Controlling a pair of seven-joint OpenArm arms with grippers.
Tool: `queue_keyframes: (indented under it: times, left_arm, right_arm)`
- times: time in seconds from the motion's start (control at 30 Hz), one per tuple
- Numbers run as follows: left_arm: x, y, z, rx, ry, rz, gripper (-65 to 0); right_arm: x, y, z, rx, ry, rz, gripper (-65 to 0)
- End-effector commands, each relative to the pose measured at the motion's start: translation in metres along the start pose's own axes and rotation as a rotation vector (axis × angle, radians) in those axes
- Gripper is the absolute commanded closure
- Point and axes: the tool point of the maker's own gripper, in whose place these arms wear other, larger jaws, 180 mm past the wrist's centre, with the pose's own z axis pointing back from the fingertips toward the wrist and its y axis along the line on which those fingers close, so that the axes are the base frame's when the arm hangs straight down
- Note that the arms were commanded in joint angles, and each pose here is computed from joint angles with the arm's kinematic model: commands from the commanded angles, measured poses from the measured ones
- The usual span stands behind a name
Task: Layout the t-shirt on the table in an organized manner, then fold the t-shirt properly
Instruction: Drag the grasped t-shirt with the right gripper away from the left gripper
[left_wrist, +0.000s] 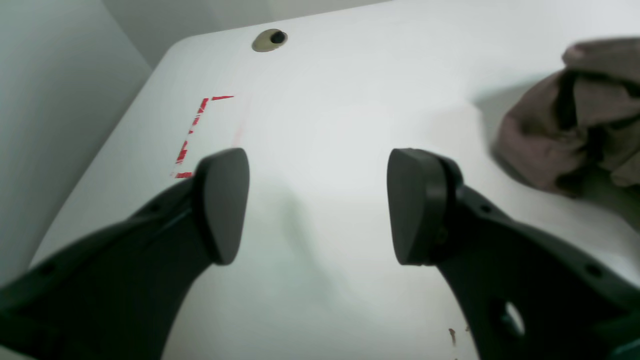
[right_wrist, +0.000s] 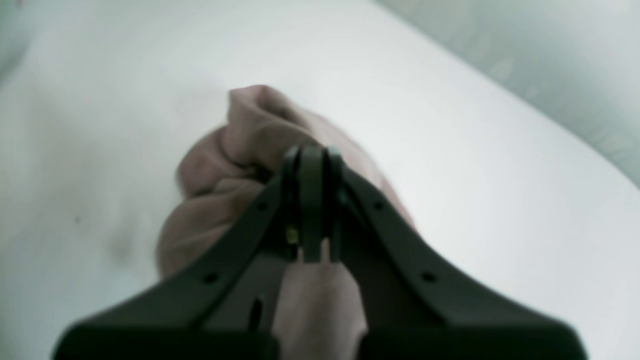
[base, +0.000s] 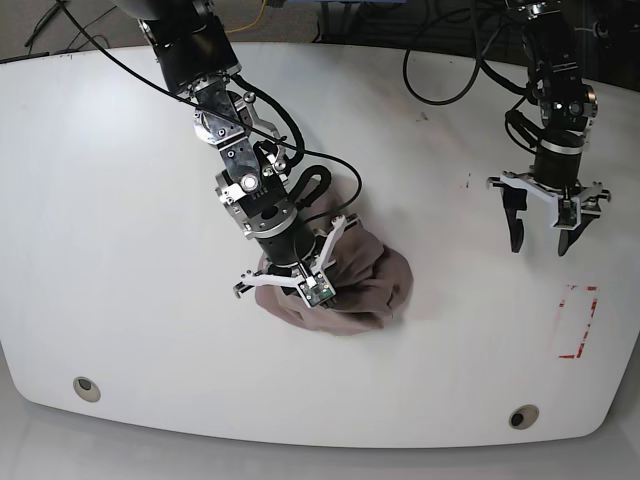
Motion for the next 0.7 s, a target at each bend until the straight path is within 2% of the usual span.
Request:
queue_keyframes:
  times: [0.0,0.37,0.67]
  left_arm:
    - [0.016,0.005,0.0,0.009,-0.057,-0.008,-40.5]
    - [0.016,0.004,-0.001,0.005,-0.056,-0.011,-40.5]
    - [0.017,-0.013,-0.004,-0.047,-0.058,-0.023,-40.5]
  right_arm:
    - [0.02,-0.009,0.002,-0.019,-0.064,0.002,0.0]
    - [0.06,-0.041,0.012,-0.055,-0.187,0.042,0.0]
    - [0.091,-0.113,0.027,-0.147,-0.268,-0.014,0.0]
